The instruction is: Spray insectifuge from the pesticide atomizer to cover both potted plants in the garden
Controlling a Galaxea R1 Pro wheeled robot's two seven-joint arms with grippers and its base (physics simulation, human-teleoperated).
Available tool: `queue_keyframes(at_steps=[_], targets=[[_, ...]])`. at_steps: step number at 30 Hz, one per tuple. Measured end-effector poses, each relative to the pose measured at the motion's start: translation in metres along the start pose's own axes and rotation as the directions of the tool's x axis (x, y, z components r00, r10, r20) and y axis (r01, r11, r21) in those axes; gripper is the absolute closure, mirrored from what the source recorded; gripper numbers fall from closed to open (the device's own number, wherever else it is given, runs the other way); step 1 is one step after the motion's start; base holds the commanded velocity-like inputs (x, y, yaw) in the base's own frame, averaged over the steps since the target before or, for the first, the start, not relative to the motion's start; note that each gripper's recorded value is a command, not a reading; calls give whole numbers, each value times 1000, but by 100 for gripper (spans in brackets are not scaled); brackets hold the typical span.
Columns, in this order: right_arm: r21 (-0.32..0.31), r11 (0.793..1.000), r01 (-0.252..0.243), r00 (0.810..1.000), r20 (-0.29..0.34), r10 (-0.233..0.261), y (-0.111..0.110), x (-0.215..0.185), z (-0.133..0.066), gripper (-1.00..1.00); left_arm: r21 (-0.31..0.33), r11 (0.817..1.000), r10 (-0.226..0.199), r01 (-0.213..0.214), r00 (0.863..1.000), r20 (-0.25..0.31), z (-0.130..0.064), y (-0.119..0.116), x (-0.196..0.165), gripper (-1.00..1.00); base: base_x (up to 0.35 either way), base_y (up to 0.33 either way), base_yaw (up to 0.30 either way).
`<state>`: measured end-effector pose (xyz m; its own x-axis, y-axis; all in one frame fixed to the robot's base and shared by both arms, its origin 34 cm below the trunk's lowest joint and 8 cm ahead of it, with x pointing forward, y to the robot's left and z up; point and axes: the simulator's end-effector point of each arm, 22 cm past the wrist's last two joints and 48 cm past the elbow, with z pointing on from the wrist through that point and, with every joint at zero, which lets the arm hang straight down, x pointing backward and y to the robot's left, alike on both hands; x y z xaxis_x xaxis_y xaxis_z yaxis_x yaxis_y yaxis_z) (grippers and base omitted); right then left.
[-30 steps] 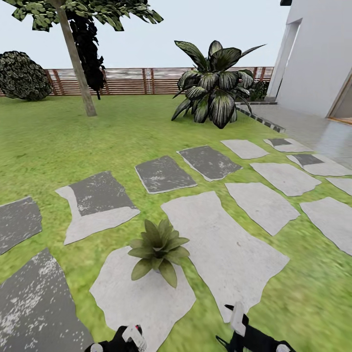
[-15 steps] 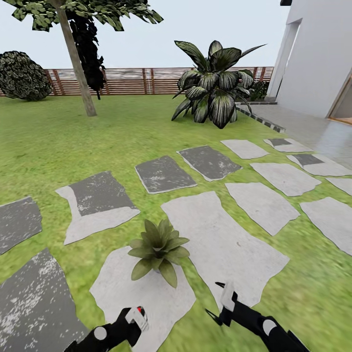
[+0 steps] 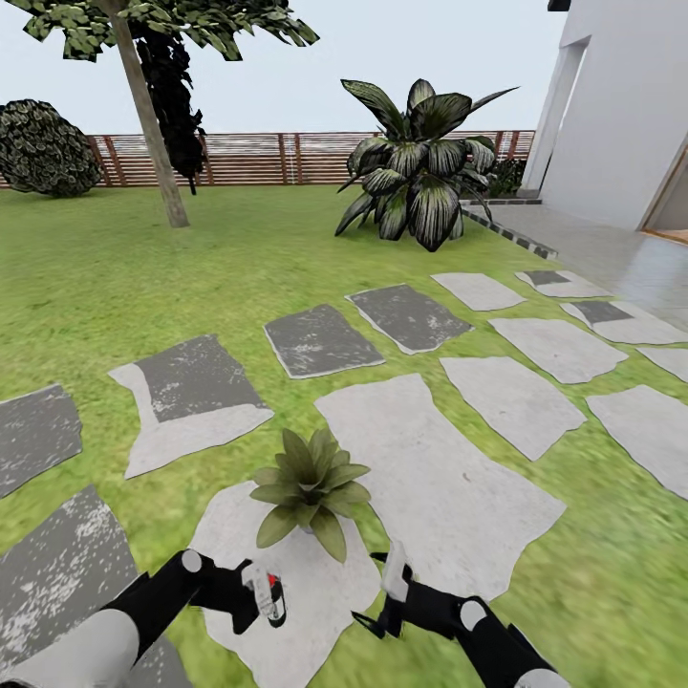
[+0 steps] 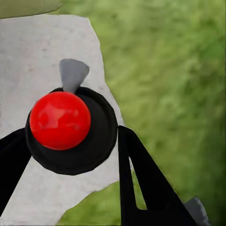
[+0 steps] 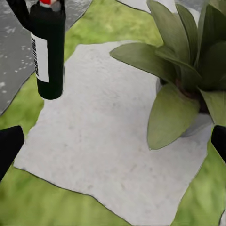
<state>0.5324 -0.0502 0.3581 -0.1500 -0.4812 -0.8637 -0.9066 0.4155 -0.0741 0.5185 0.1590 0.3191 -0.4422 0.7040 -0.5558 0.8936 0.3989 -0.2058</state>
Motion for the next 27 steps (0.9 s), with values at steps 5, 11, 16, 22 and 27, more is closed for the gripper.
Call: queue_keyframes(at_steps=[5,11,16,22,27], targets=[[-4,1000,1,1000,17,-1,-3,-20,12,100,38,998,60,-57,995,-83,-1,-4,10,100,0,0,0],[-76,997,17,999,29,-15,8,-28,13,100,55,996,81,-76,991,-102,-1,-7,13,100,0,0,0],[-98,995,-30,999,12,32,13,-46,30,100,55,994,99,-95,992,-82,3,-8,-2,100,0,0,0],[-120,992,-42,999,15,44,18,-58,37,100,62,991,123,-120,991,-55,6,-10,-22,100,0,0,0],[-126,991,-42,999,26,46,21,-65,42,100,73,990,124,-121,991,-49,7,-13,-24,100,0,0,0]])
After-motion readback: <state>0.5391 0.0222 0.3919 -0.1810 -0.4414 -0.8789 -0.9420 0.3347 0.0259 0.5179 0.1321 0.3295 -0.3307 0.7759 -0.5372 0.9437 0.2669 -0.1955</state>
